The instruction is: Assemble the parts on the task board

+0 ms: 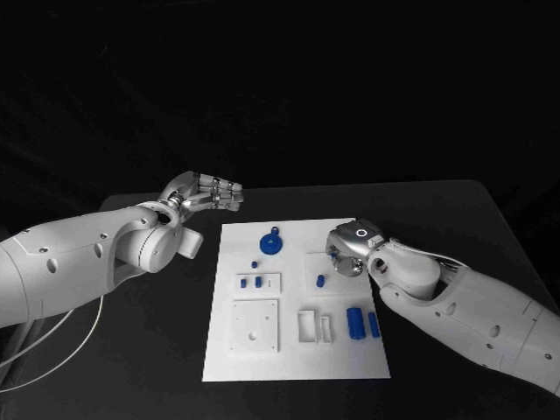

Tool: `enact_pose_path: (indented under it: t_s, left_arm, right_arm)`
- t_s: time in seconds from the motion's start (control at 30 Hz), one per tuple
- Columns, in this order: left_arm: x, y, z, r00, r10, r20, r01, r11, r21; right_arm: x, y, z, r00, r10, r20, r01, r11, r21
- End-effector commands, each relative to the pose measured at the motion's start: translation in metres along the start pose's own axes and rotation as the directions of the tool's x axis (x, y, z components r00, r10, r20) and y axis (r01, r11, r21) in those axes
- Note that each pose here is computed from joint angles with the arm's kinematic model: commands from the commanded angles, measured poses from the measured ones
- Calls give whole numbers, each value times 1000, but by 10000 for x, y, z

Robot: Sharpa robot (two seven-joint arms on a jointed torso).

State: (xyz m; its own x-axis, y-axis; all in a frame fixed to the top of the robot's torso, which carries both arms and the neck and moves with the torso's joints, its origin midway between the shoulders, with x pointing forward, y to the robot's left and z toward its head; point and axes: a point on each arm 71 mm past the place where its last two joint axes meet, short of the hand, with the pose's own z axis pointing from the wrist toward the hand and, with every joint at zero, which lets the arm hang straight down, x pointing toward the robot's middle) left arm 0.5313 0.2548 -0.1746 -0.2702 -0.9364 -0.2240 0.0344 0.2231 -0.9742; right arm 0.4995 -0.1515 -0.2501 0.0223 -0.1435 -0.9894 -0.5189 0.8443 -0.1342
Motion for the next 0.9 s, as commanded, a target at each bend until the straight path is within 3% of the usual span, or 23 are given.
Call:
enact_pose_path:
  t_s: [0.03,0.43,0.7,0.9]
  left_arm:
    - [-3,-18,14,1000,-14,-2,14,1000,4]
    - [-33,-6,32,1000,-14,10,14,1000,2]
    - [-43,-8,106,1000,-8,28,7,1000,3]
    - [-10,-15,176,999,-8,36,8,1000,8]
  right_arm:
    - [-92,8,-11,996,52,67,-52,999,3]
    - [-384,95,-65,974,168,154,-165,986,-33]
    - [-466,455,-101,955,250,163,-230,965,-128]
    - [-415,723,-118,942,294,162,-263,946,-188]
